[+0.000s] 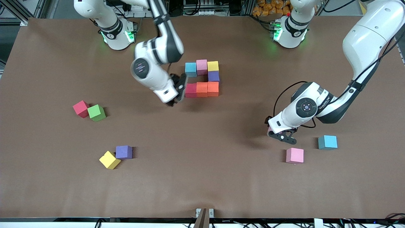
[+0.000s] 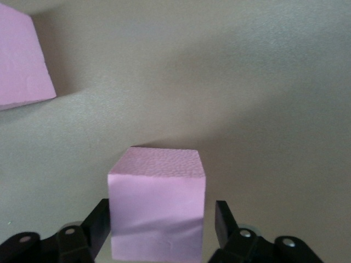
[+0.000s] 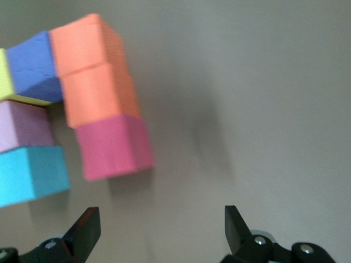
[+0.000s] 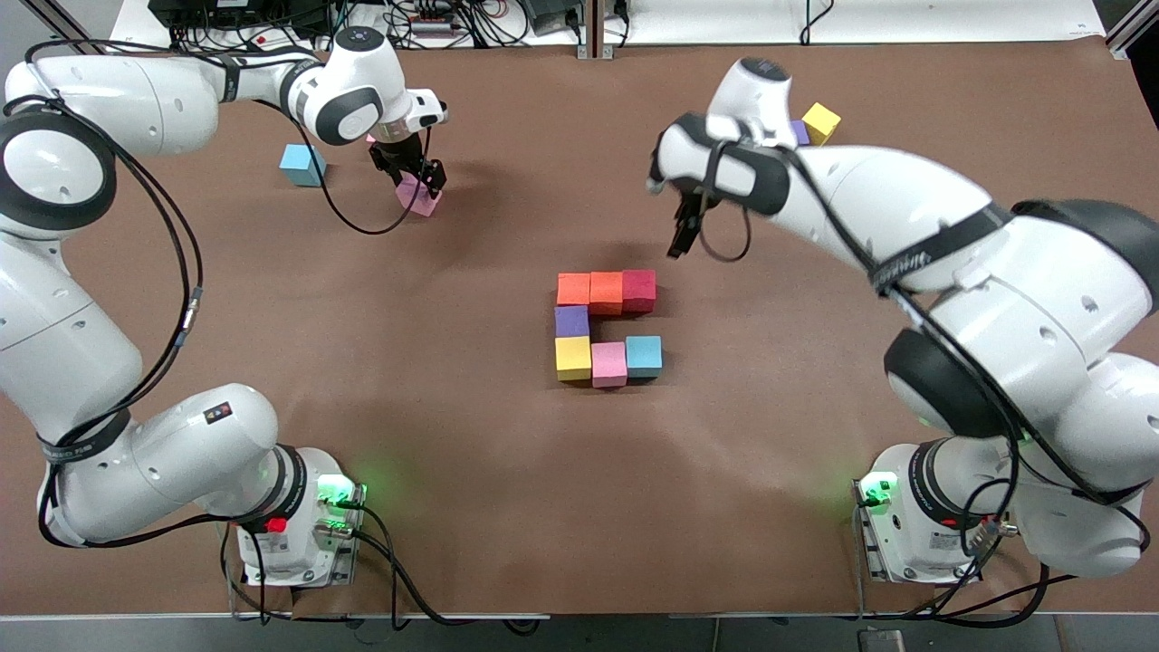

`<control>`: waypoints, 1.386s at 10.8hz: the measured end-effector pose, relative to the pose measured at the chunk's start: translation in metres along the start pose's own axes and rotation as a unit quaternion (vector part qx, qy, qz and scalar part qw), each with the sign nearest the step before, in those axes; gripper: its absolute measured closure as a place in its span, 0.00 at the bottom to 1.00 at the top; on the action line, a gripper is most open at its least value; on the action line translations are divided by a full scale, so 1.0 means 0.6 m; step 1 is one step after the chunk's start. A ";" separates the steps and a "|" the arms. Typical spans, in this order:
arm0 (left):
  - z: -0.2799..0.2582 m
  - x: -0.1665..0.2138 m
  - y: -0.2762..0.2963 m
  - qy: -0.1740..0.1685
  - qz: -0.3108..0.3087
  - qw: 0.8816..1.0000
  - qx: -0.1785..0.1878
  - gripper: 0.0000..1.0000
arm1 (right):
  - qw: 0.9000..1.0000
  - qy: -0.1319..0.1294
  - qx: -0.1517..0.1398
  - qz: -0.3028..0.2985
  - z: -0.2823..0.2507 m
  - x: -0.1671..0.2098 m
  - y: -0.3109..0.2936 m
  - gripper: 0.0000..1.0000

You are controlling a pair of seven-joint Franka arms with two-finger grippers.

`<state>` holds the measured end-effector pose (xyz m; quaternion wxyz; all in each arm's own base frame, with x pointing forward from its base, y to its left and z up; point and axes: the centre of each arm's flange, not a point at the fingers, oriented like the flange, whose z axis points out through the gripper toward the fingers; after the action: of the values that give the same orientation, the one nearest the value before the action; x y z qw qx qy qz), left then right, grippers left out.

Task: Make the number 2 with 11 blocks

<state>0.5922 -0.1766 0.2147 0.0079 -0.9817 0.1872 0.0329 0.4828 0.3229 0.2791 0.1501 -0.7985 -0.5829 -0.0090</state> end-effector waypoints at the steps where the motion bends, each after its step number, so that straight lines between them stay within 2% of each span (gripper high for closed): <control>1: 0.000 0.001 0.002 0.000 0.001 1.000 0.000 0.20 | 1.000 0.009 -0.006 0.022 -0.025 -0.044 0.054 0.00; 3: -0.004 0.002 0.000 0.003 0.012 1.000 0.001 0.41 | 0.999 0.020 -0.022 0.046 -0.069 -0.135 0.139 0.00; 7: -0.009 0.005 0.001 0.006 0.032 0.999 0.000 0.46 | 0.994 0.027 -0.049 0.093 -0.127 -0.274 0.233 0.00; 8: -0.018 0.008 0.018 0.012 0.039 0.999 -0.003 0.46 | 0.994 0.031 -0.061 0.085 -0.140 -0.297 0.252 0.00; 11: -0.051 0.025 0.097 0.032 0.040 0.999 -0.006 0.47 | 0.995 0.031 -0.089 -0.021 -0.151 -0.272 0.320 0.00; 13: -0.071 0.036 0.168 0.044 0.024 0.999 -0.006 0.47 | 0.992 0.021 -0.085 -0.094 -0.108 -0.252 0.381 0.00; 15: -0.094 0.047 0.224 0.059 0.014 0.998 -0.008 0.47 | 0.986 -0.009 -0.075 -0.150 -0.052 -0.236 0.431 0.00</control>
<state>0.5722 -0.3134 0.2687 -0.0117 -0.9794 0.2005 -0.0233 0.6839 0.1126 0.2228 0.0820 -0.7114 -0.6947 -0.0680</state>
